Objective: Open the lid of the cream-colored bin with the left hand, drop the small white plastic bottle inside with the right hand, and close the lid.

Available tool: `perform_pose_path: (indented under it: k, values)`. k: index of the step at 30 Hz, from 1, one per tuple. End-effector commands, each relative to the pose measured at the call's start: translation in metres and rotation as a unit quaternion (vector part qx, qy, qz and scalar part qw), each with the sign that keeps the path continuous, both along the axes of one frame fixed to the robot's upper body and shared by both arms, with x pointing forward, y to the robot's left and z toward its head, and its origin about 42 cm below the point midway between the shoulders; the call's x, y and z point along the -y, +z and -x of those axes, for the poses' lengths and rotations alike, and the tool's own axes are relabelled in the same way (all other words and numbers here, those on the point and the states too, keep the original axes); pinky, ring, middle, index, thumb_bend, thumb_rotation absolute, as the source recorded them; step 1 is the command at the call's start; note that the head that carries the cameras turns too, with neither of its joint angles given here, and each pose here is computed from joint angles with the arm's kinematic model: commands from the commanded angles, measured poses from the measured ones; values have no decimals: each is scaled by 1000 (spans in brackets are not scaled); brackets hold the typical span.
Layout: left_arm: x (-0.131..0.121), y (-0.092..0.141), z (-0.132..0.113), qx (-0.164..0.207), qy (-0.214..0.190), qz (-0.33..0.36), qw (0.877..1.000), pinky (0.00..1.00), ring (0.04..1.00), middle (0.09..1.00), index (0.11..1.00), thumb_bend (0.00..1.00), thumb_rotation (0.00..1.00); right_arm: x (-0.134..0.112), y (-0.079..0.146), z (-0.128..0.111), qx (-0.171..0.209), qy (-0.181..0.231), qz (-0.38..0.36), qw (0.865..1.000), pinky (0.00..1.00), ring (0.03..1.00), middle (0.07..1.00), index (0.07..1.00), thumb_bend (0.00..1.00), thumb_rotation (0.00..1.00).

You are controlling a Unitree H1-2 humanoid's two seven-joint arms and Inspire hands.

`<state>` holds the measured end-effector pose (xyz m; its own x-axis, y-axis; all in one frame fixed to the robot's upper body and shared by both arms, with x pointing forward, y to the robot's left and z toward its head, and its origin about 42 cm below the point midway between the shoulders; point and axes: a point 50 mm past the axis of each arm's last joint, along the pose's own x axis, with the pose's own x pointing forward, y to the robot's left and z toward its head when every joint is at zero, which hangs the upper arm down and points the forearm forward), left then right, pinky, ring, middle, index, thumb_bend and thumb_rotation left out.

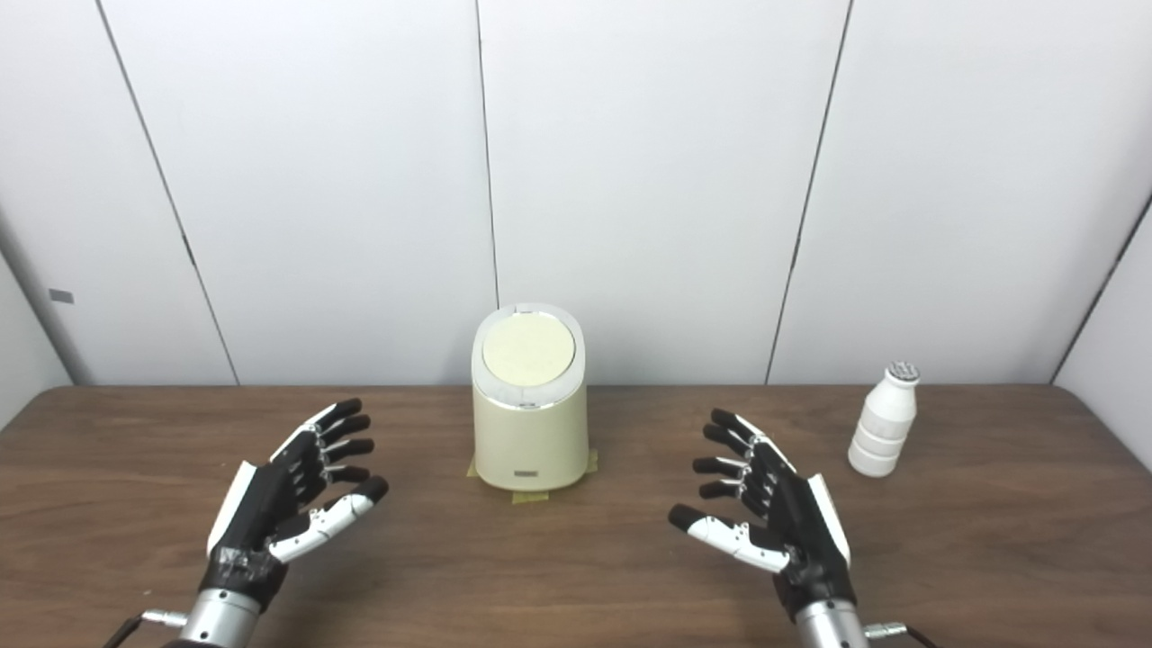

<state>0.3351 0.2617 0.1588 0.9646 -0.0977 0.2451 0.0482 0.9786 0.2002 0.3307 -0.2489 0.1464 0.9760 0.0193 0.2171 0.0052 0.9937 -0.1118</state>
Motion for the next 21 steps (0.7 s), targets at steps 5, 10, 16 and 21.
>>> perform_pose_path:
  k: [5, 10, 16, 21]
  values:
    - [1, 14, -9, 34, -8, 5, 999, 664, 785, 850, 900, 717, 293, -1, 21, -10, 46, 9, -2, 999, 577, 694, 823, 828, 840, 272]
    - [2, 14, -9, 34, -7, 6, 999, 663, 783, 845, 896, 713, 281, -3, 22, -10, 46, 8, -1, 999, 572, 691, 818, 827, 841, 269]
    - [2, 14, -8, 32, -6, 2, 999, 665, 787, 849, 902, 714, 292, -4, 23, -9, 45, 8, 0, 999, 580, 690, 815, 827, 836, 260]
    - [18, 21, -11, 20, -8, 109, 994, 649, 790, 843, 894, 811, 349, 0, 21, -9, 43, 9, -2, 999, 569, 687, 817, 828, 834, 254]
